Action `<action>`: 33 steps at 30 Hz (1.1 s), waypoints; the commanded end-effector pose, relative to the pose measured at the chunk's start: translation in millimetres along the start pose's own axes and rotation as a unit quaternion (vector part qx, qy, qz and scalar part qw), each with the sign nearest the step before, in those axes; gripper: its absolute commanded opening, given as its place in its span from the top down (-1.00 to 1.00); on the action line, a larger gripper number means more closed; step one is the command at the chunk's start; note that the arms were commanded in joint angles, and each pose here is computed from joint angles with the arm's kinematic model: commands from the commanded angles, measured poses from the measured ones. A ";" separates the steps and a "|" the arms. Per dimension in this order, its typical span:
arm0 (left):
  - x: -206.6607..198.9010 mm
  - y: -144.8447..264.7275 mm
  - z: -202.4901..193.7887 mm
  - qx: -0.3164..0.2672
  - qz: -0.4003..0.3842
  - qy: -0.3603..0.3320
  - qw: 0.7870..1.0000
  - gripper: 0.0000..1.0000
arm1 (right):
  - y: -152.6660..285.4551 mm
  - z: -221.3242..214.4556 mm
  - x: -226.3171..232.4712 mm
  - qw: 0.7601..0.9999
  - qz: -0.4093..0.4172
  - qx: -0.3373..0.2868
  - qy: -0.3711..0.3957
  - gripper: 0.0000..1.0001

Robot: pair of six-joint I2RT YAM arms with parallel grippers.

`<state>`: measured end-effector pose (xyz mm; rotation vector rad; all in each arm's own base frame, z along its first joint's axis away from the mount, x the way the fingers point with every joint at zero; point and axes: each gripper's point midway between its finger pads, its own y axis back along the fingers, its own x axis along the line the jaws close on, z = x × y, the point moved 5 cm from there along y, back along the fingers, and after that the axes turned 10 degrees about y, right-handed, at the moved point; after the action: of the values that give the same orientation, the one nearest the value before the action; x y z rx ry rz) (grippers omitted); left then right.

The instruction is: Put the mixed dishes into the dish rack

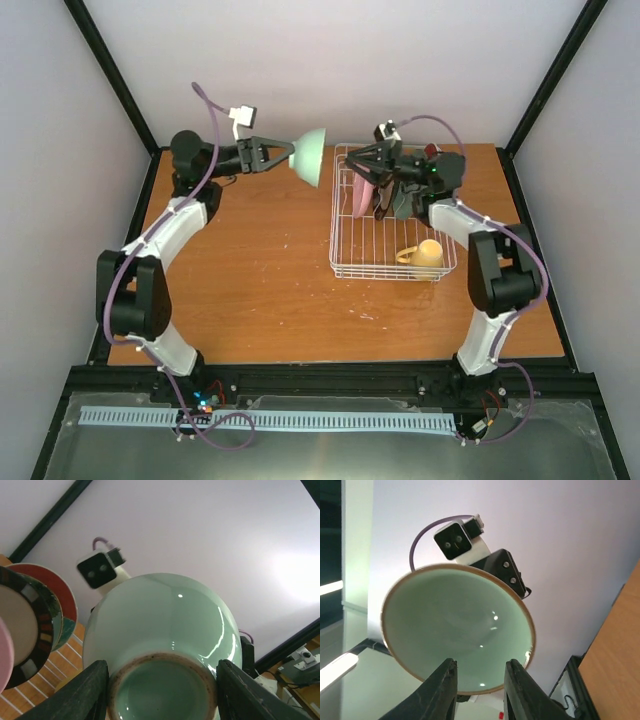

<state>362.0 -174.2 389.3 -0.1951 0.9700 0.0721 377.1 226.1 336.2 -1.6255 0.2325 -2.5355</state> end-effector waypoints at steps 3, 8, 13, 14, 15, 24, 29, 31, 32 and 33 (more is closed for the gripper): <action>-0.1 -50.4 5.3 0.034 -0.020 -0.035 0.999 0.99 | 57.0 9.8 23.6 0.995 -0.066 -0.034 0.067 0.52; 13.6 -92.8 -0.9 0.077 0.003 -0.030 0.997 0.99 | 118.7 15.6 29.2 0.959 -0.262 -0.068 0.088 0.61; 29.8 -119.3 -11.1 0.102 0.028 -0.016 0.994 0.99 | 152.1 27.1 56.9 0.917 -0.350 -0.107 0.160 0.66; 33.9 -123.8 -13.2 0.108 0.036 -0.015 0.993 0.99 | 158.9 27.9 61.9 0.907 -0.367 -0.118 0.169 0.66; 35.3 -128.7 -14.2 0.112 0.041 -0.018 0.993 0.99 | 165.5 28.2 66.2 0.897 -0.385 -0.127 0.176 0.67; 60.5 -165.2 -43.4 0.160 0.107 -0.022 0.981 0.99 | 195.9 29.0 97.3 0.835 -0.482 -0.161 0.213 0.70; 74.2 -165.7 -58.6 0.178 0.150 -0.027 0.972 0.99 | 201.5 28.6 105.6 0.823 -0.495 -0.171 0.219 0.71; 78.0 -164.3 -63.9 0.186 0.165 -0.031 0.968 0.99 | 202.3 28.5 103.7 0.824 -0.495 -0.170 0.217 0.71; 79.9 -163.3 -66.1 0.189 0.173 -0.033 0.966 0.99 | 202.4 28.2 102.9 0.824 -0.496 -0.169 0.217 0.71; 81.0 -162.5 -68.5 0.192 0.180 -0.034 0.964 0.99 | 202.6 27.6 102.4 0.823 -0.496 -0.169 0.217 0.71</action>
<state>381.5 -350.2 288.3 0.3203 1.0348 0.1968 369.6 10.7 391.5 -1.5071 -0.1986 -3.8040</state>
